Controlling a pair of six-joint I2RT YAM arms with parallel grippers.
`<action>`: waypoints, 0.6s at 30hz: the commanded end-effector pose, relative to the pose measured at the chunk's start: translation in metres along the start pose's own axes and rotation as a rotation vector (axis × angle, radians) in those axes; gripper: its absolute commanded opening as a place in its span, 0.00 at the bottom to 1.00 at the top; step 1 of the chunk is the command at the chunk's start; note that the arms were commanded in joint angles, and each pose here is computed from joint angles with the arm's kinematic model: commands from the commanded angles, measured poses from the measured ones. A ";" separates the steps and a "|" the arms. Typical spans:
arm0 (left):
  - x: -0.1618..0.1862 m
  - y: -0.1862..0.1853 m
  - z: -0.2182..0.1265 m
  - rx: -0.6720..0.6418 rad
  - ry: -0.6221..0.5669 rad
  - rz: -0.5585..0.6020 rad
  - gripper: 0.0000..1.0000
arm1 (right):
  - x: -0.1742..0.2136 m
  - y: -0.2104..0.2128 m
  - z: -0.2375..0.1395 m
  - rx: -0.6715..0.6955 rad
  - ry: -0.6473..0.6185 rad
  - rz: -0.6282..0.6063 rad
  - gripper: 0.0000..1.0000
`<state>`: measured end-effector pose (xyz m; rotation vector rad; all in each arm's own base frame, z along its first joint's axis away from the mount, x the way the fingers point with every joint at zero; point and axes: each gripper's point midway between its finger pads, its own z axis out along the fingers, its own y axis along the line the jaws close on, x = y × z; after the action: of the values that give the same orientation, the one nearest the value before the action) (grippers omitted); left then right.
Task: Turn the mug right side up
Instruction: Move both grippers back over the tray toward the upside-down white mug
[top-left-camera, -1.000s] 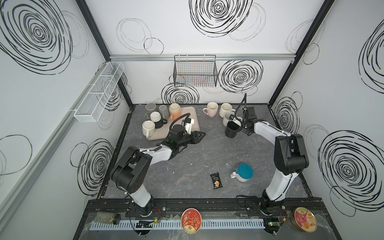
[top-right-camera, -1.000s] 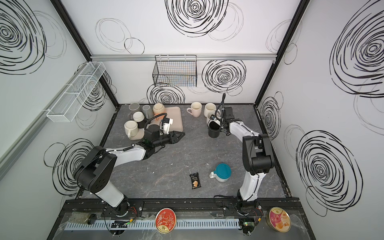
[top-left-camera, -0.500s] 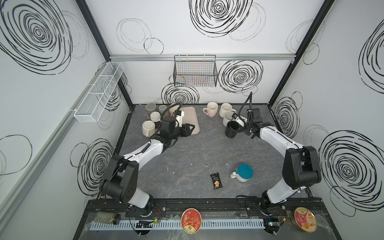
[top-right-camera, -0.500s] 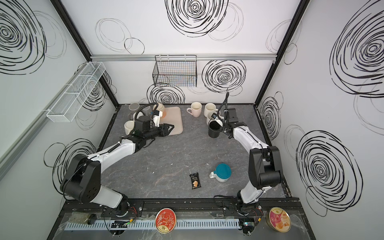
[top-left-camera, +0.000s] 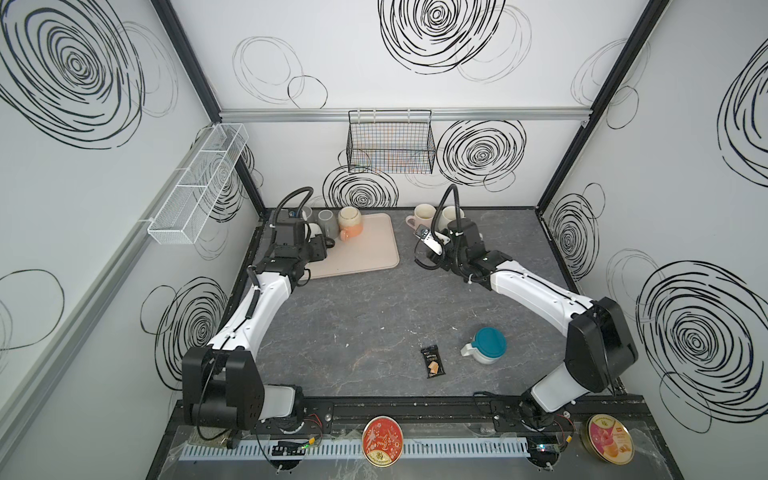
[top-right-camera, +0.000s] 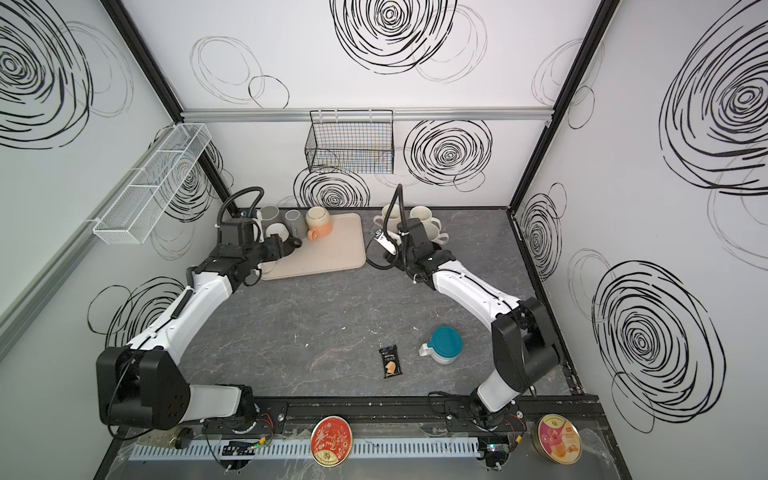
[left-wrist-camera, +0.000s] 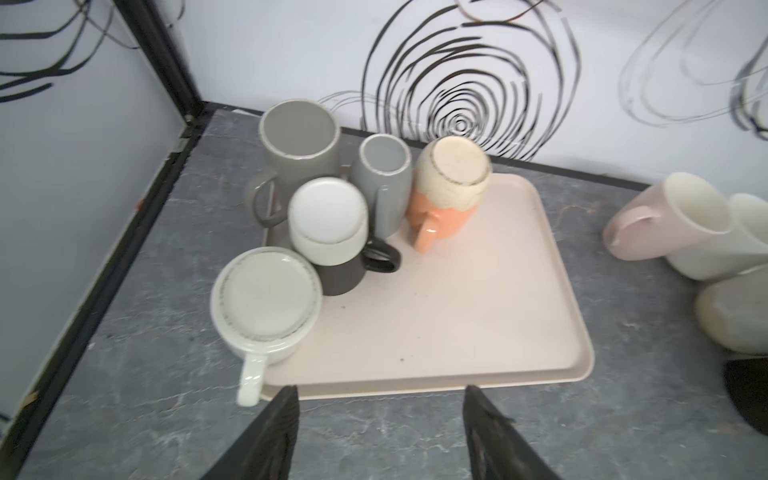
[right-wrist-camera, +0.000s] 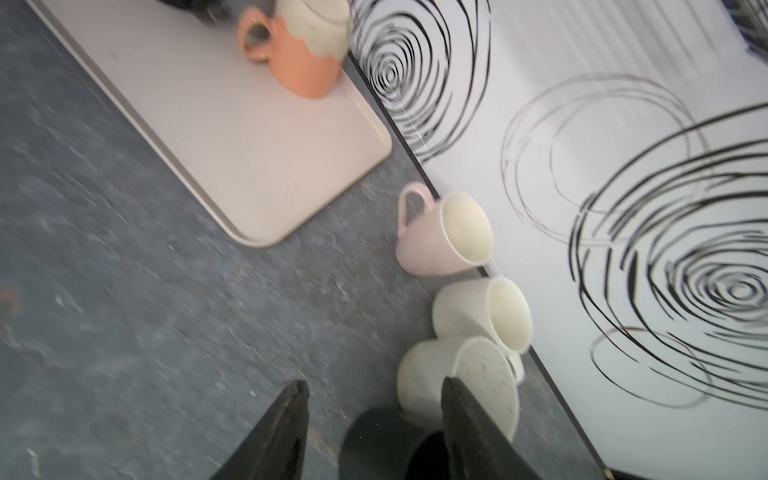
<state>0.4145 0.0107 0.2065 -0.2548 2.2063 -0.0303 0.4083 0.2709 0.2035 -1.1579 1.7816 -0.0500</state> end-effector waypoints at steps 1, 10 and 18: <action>0.010 0.036 0.010 -0.107 0.067 0.022 0.72 | -0.051 0.026 0.011 -0.085 -0.145 0.147 0.58; 0.031 0.063 0.045 -0.198 0.232 0.081 0.67 | -0.078 0.095 0.048 -0.293 -0.121 0.274 0.58; 0.043 0.074 0.063 -0.281 0.298 0.131 0.61 | -0.089 0.109 0.055 -0.377 -0.155 0.376 0.57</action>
<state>0.4218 0.0734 0.1222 -0.3024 2.5125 0.2605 0.3815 0.4041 0.1702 -1.0698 1.8978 0.5004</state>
